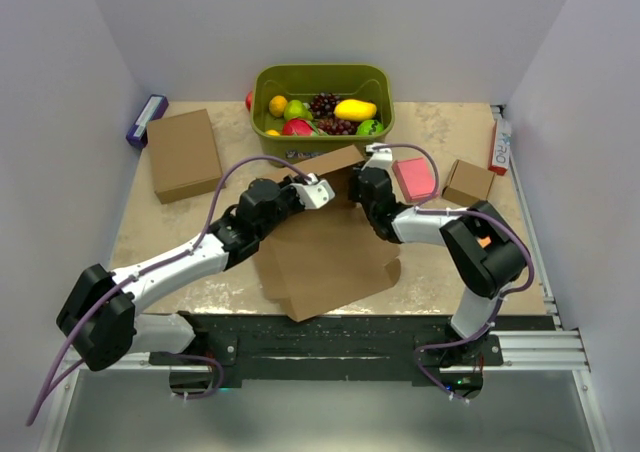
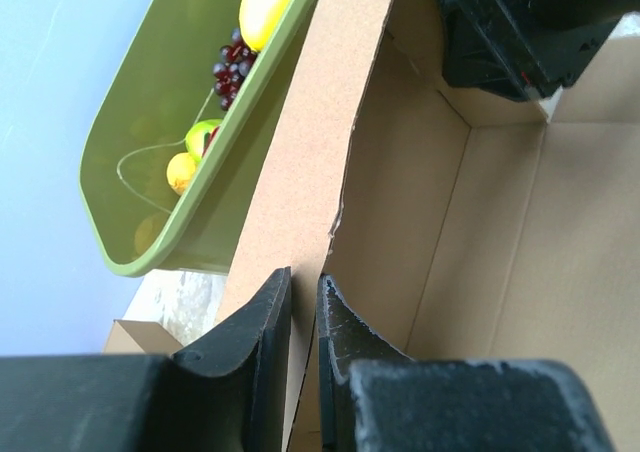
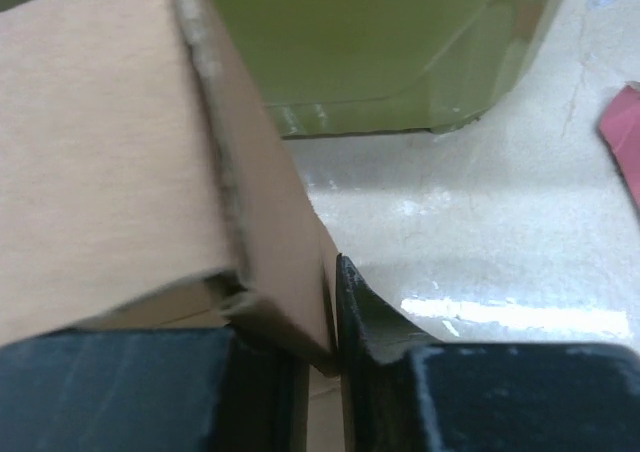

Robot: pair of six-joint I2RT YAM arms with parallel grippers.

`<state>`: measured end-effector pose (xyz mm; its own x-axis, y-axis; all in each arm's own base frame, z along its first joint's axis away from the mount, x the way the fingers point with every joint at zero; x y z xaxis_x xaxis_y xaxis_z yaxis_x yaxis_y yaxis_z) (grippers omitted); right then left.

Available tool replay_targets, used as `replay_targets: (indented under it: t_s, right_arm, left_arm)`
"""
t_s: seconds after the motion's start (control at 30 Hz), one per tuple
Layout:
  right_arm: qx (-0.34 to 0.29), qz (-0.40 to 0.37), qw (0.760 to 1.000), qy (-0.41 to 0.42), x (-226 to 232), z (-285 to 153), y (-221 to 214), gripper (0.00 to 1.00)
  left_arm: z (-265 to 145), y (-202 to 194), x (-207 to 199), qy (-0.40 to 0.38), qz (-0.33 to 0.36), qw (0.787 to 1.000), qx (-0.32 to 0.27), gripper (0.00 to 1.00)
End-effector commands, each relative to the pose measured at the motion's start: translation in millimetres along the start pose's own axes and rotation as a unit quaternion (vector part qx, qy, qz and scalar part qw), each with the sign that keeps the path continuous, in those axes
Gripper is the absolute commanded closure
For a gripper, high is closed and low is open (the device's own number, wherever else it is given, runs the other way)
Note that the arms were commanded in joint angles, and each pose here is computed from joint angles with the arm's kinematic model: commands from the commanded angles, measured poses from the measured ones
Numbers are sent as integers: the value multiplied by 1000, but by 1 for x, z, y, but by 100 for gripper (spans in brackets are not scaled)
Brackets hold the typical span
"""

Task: Fold the paper box

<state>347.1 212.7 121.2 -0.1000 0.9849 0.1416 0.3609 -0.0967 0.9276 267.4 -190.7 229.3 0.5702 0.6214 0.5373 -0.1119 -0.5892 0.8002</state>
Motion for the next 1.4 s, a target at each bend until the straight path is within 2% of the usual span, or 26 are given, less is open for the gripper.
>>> replay_targets:
  t_s: [0.0,0.1,0.27,0.47,0.53,0.67,1.1,1.27,1.37]
  right_arm:
    - [-12,42,998,-49,-32,0,-7,73]
    - [-24,34,999,-24,-30,-3,-6,63]
    - [-50,19,998,17,-29,-10,0,55]
    - [-74,10,996,43,-37,-17,6,36]
    - [-85,3,995,54,-38,-20,10,32]
    - [-113,-15,991,73,-37,-28,21,30]
    - [-126,-43,986,98,-28,-15,27,36]
    - [-128,-45,986,98,-27,-9,25,45]
    - [-133,-39,986,92,-27,-8,25,57]
  left_arm:
    - [-3,-5,-15,-42,-23,999,23,100]
    - [-4,-4,-15,-49,-23,998,20,100]
    - [-5,-4,-15,-52,-23,998,21,100]
    - [-6,-5,-15,-51,-21,998,27,100]
    - [-6,-5,-15,-51,-21,998,28,100]
    - [-6,-5,-15,-51,-21,998,29,100]
    - [-5,-5,-15,-53,-21,998,28,100]
    - [-5,-5,-15,-54,-21,998,28,100]
    - [-5,-5,-16,-56,-21,998,29,100]
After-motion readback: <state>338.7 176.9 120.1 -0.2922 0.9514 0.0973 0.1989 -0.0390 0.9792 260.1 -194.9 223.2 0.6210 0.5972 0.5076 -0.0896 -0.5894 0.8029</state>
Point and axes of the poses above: each gripper's point midway between its finger pads, its own z axis out along the fingers, its own x axis along the line the jaws close on, y = z × x, the point moved 9 cm from there along -z, back along the fingers, and after that the axes turned 7 degrees about -z, right-handed, at the moved point
